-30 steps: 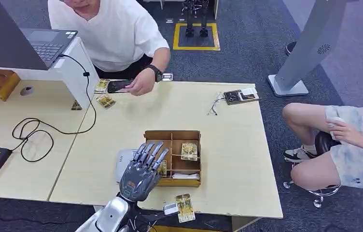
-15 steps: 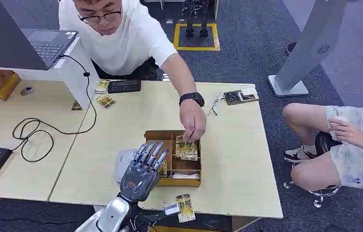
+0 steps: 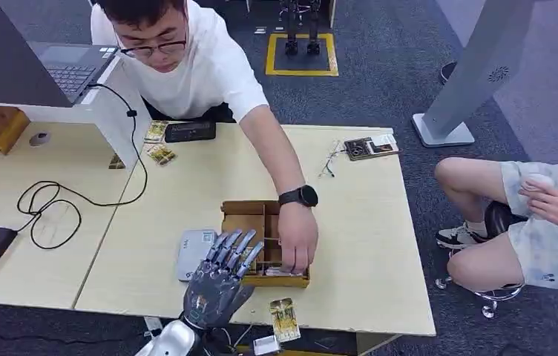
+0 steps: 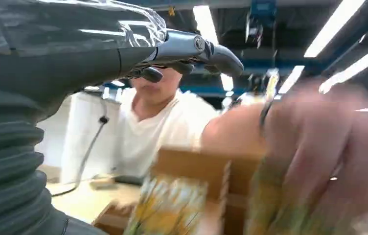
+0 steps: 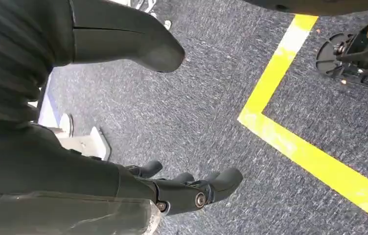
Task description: Pass the card to the sensor for recognition and then transmit it.
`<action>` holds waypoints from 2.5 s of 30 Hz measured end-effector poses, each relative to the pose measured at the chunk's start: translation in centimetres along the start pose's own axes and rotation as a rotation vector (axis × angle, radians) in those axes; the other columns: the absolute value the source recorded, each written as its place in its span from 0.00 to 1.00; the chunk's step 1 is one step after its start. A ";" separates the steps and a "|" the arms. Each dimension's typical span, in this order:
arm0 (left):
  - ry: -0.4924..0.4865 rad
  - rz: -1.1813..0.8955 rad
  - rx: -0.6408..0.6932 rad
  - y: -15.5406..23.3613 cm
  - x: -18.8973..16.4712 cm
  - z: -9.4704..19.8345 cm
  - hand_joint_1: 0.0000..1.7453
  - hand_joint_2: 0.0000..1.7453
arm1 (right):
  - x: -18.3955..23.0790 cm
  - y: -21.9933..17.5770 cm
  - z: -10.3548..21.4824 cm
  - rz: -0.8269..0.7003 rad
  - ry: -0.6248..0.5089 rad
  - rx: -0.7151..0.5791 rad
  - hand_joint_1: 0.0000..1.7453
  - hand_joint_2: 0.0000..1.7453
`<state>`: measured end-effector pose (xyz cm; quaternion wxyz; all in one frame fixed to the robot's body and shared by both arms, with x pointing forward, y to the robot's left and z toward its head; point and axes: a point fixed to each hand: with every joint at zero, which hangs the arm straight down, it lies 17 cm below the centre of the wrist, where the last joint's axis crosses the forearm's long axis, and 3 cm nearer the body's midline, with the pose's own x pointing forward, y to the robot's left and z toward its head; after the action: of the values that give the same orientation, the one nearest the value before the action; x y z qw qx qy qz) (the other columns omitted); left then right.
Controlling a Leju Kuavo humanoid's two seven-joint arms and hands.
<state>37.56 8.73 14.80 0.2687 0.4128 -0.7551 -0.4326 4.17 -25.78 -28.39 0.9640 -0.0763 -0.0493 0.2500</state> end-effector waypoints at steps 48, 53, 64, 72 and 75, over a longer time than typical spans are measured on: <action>-0.061 0.085 0.190 4.9 -1.9 -1.1 0.00 1.00 | -2.4 -1.7 1.2 -0.246 -0.048 0.339 0.00 1.00; 0.082 0.053 0.138 4.0 -3.9 0.2 0.00 1.00 | -3.0 -4.9 -0.8 -0.126 0.031 -0.072 0.00 1.00; 0.115 0.062 0.140 4.1 -4.7 0.9 0.00 1.00 | -1.0 -1.2 -0.2 -0.160 0.010 -0.054 0.00 1.00; 0.108 0.070 0.146 4.3 -4.9 1.0 0.00 1.00 | -0.6 -1.4 -0.2 -0.161 -0.010 -0.060 0.00 1.00; 0.117 0.074 0.164 4.7 -5.9 1.1 0.00 1.00 | -0.3 -1.5 -0.2 -0.148 -0.017 -0.062 0.00 1.00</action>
<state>37.94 15.59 18.12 0.2933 0.4298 -0.7858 -0.3344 4.61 -27.24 -28.38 0.9765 -0.1003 -0.0708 0.1770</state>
